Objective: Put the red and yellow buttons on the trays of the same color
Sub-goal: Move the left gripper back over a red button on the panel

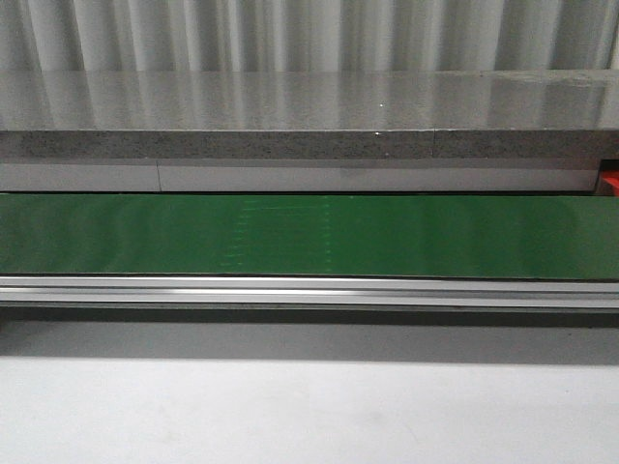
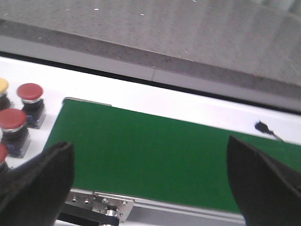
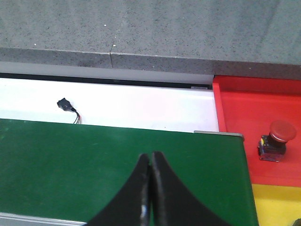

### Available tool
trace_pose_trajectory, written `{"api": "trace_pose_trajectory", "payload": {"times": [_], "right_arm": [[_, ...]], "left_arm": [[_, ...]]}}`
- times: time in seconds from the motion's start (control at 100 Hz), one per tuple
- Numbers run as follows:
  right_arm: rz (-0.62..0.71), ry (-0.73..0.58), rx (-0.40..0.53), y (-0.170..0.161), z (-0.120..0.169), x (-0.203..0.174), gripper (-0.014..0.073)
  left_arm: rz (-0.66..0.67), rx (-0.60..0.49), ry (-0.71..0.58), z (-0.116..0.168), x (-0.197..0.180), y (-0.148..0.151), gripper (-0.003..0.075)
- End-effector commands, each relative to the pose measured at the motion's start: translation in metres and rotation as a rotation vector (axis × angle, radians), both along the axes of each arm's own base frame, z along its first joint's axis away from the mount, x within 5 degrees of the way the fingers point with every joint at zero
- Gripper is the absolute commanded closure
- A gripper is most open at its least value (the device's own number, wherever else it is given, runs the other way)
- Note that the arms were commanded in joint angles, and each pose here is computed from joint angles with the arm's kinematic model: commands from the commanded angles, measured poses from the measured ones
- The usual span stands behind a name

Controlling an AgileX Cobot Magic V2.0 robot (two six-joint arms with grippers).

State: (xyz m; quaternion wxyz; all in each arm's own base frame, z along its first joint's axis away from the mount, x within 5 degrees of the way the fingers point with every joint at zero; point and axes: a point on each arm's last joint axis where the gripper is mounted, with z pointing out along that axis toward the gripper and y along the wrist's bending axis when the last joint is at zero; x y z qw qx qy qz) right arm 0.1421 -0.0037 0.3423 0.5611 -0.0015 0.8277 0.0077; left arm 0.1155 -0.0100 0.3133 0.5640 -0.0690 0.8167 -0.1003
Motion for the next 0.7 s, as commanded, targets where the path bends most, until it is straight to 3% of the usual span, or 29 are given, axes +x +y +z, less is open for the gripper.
{"api": "trace_pose_trajectory", "payload": {"times": [0.0, 0.15, 0.34, 0.69], "right_arm": [[-0.009, -0.099, -0.009, -0.001, 0.015, 0.001, 0.0663], [-0.009, -0.099, -0.009, -0.001, 0.015, 0.001, 0.0663], [-0.009, -0.099, -0.009, -0.001, 0.015, 0.001, 0.0663], [-0.009, -0.099, -0.009, -0.001, 0.015, 0.001, 0.0663]], "left_arm": [[0.102, -0.083, -0.044, 0.023, 0.015, 0.008, 0.0104], [0.273, -0.109, 0.068, 0.029, 0.043, 0.033, 0.0104], [0.450, -0.237, 0.227, 0.012, 0.075, 0.068, 0.0104], [0.478, -0.280, 0.419, -0.023, 0.124, 0.087, 0.0104]]}}
